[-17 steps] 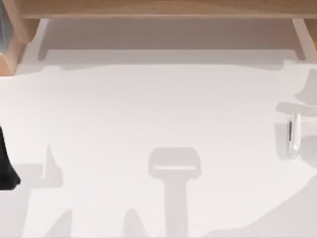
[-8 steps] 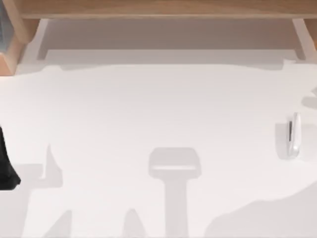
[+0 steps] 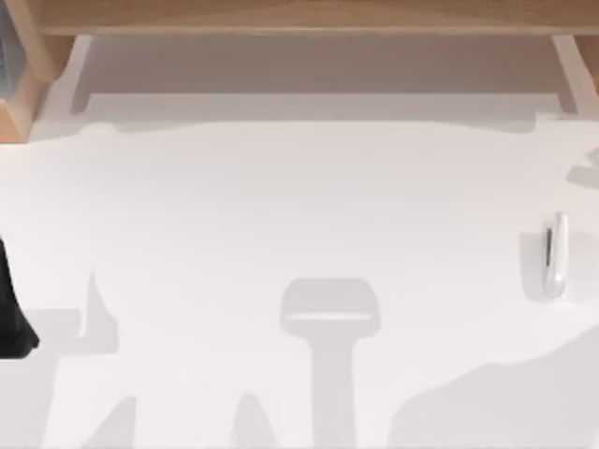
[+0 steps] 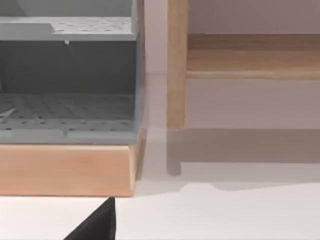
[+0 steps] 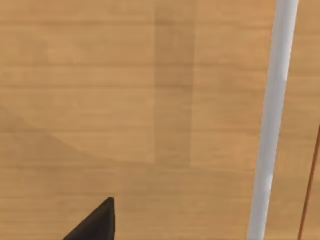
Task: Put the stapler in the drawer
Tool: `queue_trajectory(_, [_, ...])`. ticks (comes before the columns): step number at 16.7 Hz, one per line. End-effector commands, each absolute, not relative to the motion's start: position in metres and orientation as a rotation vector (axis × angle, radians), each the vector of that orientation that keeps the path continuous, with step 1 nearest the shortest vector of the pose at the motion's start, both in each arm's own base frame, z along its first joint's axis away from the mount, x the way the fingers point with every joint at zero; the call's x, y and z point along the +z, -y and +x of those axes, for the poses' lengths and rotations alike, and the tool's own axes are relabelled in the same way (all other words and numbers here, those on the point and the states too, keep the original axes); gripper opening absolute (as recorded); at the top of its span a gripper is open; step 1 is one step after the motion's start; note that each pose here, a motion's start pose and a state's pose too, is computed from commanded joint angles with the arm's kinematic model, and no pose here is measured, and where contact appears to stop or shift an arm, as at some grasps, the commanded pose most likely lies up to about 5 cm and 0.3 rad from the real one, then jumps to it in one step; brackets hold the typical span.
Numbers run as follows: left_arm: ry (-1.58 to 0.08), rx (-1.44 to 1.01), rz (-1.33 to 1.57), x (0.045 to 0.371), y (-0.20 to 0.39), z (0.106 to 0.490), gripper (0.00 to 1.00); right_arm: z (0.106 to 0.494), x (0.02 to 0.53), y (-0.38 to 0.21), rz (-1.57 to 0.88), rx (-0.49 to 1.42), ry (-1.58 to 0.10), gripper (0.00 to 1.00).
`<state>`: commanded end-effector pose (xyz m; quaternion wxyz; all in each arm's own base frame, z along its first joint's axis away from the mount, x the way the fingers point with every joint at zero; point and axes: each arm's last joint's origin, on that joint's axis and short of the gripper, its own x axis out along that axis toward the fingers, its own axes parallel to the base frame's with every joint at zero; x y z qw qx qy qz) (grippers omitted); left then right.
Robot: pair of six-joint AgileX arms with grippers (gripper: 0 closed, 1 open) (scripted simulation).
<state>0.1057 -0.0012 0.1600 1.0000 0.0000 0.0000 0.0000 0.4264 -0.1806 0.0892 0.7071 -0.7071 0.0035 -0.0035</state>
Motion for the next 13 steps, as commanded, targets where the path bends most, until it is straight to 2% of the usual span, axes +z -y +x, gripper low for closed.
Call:
queue_trajectory(4, [0.0, 0.0, 0.0, 0.16, 0.0012, 0.1057, 1.0, 0.4282, 0.0892, 0.1807, -1.571, -0.008, -0.008, 1.0])
queue_trajectory(13, [0.0, 0.0, 0.0, 0.16, 0.0012, 0.1057, 1.0, 0.4282, 0.0892, 0.1807, -1.571, -0.008, -0.008, 0.32])
